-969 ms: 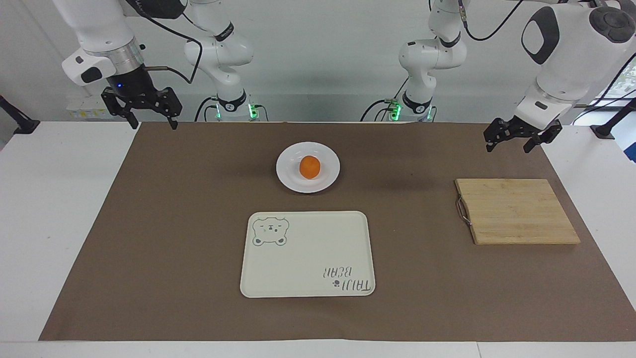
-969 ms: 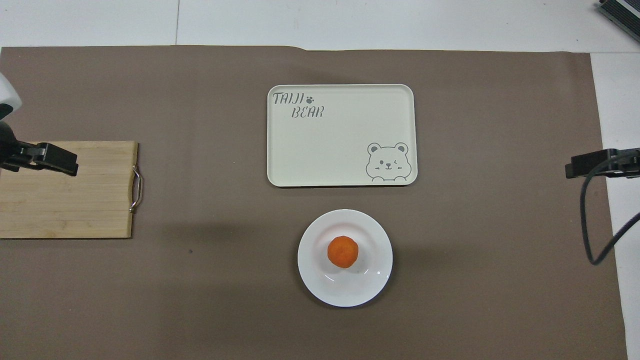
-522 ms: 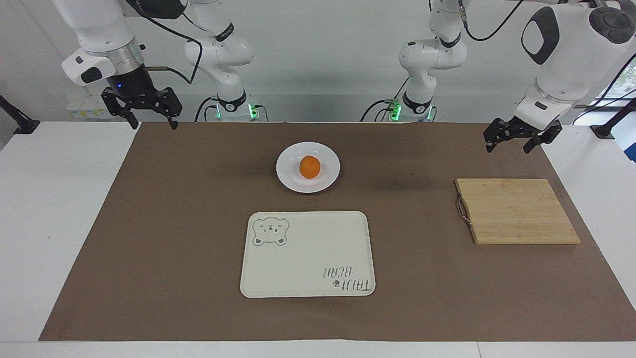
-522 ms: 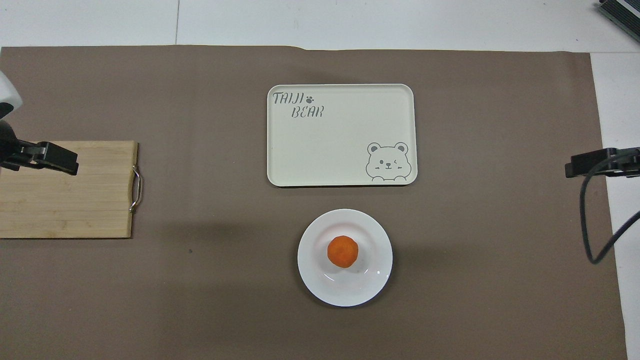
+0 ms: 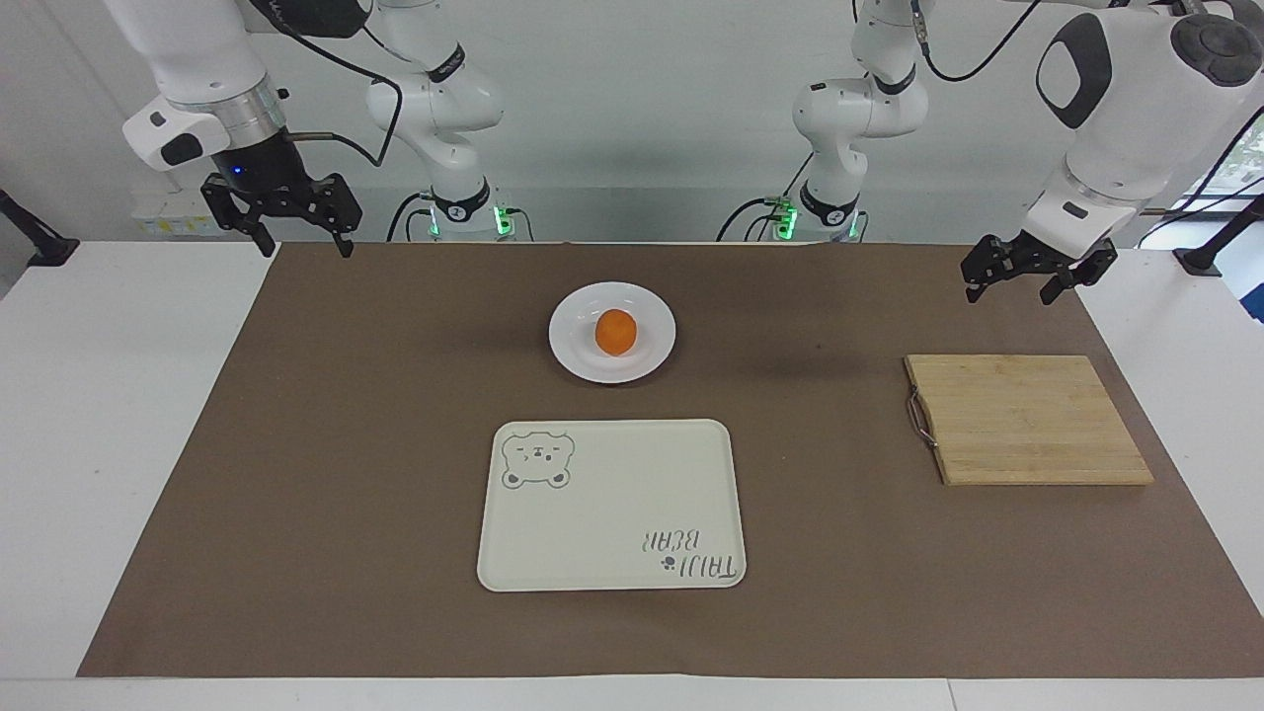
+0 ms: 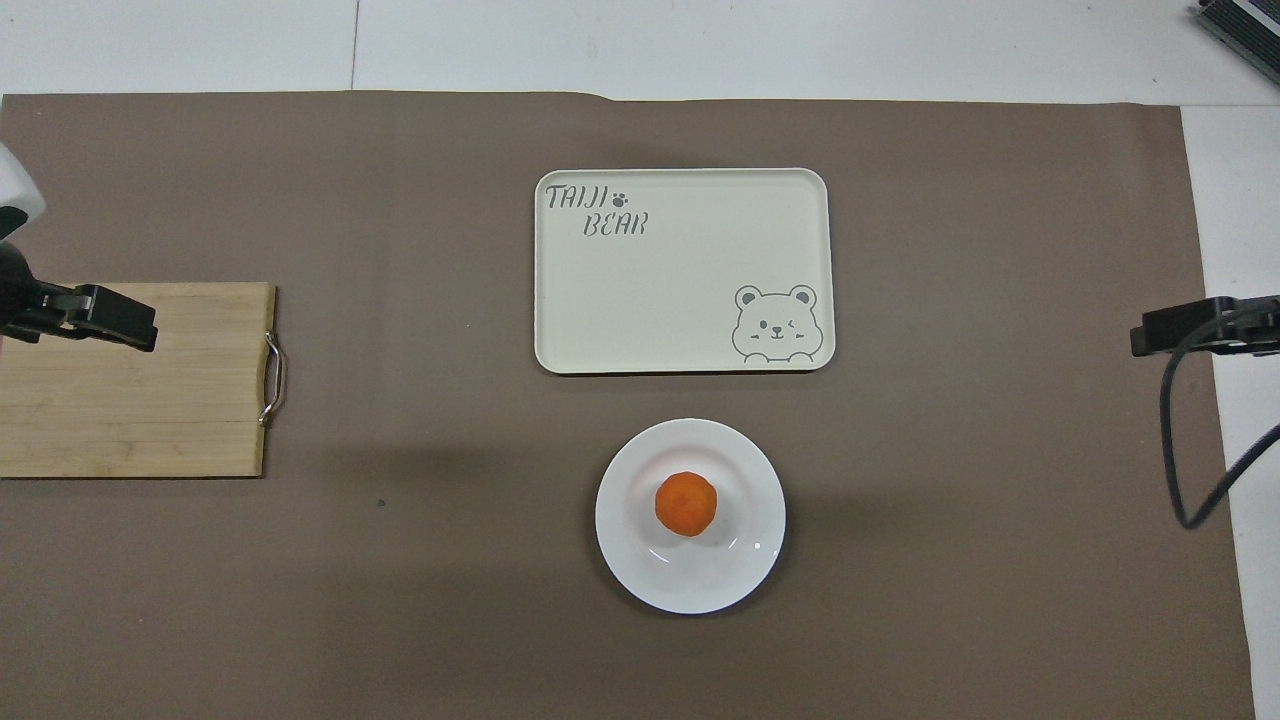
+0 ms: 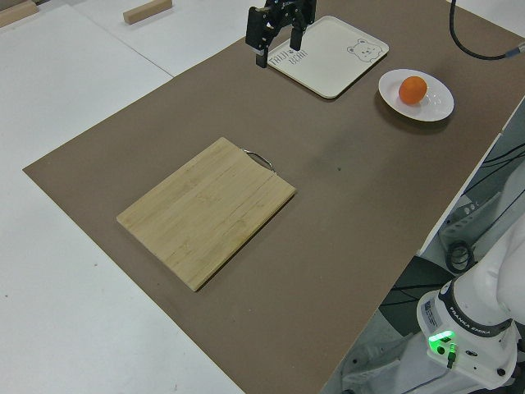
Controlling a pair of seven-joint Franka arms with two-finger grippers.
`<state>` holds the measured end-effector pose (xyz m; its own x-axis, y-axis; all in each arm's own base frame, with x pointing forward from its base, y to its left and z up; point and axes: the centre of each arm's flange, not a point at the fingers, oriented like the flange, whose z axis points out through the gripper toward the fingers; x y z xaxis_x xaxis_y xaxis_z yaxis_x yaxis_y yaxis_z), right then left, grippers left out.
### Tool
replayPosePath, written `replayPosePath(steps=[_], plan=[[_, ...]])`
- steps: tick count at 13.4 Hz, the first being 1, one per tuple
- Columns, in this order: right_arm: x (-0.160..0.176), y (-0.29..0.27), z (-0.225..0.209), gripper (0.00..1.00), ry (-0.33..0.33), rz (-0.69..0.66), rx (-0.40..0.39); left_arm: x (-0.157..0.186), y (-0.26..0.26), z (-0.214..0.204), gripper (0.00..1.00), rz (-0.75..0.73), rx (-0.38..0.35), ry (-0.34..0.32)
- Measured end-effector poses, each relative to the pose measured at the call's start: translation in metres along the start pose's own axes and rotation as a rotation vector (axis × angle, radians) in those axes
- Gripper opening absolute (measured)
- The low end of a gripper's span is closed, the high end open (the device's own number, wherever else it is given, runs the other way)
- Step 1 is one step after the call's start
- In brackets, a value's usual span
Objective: Place orange and plate with both arms
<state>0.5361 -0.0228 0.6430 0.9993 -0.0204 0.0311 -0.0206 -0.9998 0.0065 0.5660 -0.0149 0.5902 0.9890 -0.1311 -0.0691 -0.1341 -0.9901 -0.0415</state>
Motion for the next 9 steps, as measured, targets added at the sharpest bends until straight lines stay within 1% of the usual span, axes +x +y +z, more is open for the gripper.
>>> replayPosePath(steps=[9], plan=[[0.0,0.0,0.0,1.0,0.0,0.0,0.0,0.0005,0.0009,-0.0014,1.0,0.002,0.001,0.005]])
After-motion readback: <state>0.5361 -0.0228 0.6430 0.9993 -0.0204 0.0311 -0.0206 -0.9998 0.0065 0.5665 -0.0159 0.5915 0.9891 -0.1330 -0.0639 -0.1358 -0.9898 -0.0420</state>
